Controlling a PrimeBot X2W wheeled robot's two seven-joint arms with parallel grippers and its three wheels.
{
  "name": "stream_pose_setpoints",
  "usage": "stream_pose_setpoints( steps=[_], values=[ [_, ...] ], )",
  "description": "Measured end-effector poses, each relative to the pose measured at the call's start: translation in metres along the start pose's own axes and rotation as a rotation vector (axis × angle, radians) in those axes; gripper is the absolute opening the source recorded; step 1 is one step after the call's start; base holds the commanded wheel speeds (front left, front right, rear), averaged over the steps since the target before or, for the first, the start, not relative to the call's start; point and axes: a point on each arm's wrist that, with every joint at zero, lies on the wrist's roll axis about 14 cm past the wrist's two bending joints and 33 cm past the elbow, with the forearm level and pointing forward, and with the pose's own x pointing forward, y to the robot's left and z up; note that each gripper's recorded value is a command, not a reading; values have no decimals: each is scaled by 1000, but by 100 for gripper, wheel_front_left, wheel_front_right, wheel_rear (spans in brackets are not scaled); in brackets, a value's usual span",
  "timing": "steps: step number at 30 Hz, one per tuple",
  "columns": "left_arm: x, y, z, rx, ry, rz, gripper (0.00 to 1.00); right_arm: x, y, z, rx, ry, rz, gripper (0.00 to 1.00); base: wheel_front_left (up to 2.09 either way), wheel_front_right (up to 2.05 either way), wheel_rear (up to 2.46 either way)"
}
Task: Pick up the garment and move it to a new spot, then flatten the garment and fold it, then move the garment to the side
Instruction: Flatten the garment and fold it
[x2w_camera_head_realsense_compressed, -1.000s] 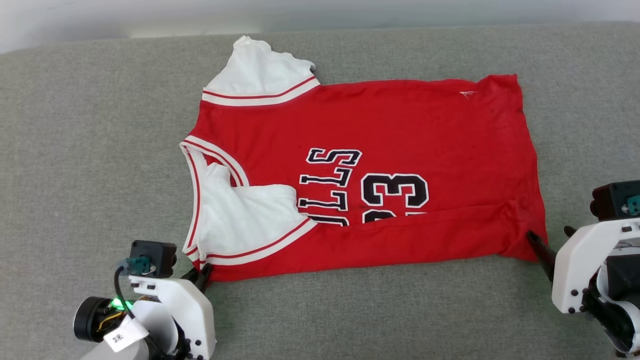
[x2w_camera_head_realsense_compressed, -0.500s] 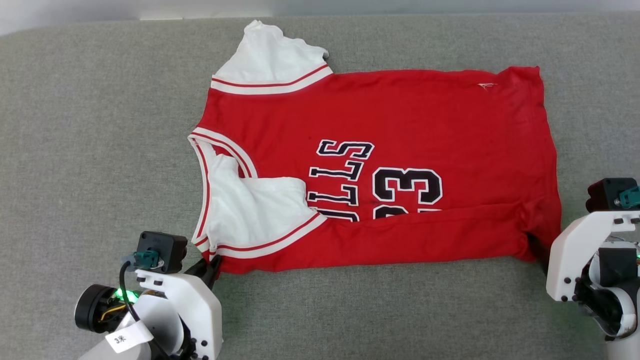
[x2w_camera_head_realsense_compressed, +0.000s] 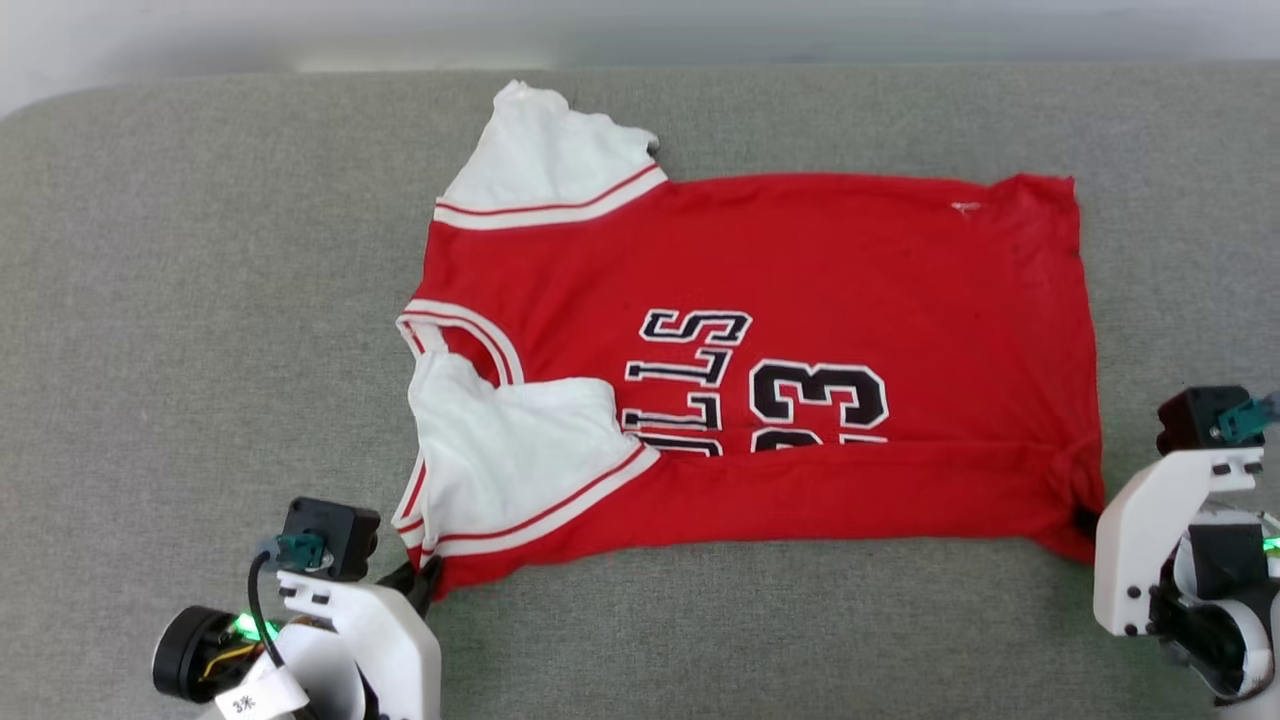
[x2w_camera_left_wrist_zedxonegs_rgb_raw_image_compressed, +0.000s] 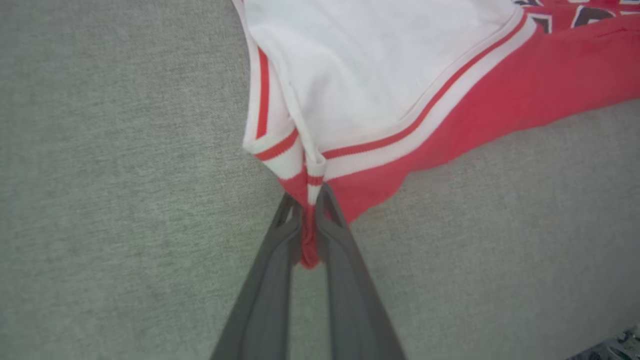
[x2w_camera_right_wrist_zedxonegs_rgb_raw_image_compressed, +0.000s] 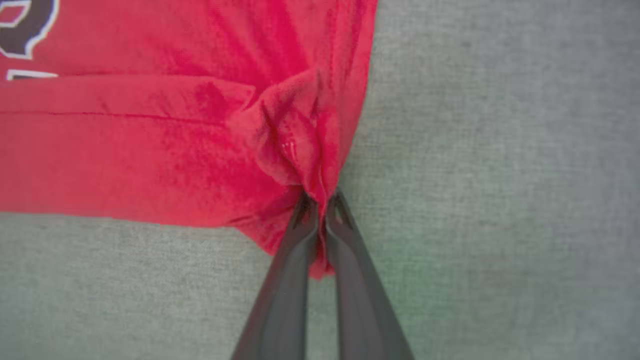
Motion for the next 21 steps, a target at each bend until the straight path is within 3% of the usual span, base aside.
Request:
stream_pose_setpoints(
  steps=[12,21],
  values=[
    [-32,3,-27,7,40,10,0,-46,-24,-22,-8,-13,-41,0,0,0,0],
    [-51,-9,-60,21,143,-36,0,-67,-37,-59,6,55,-67,0,0,0,0]
  ],
)
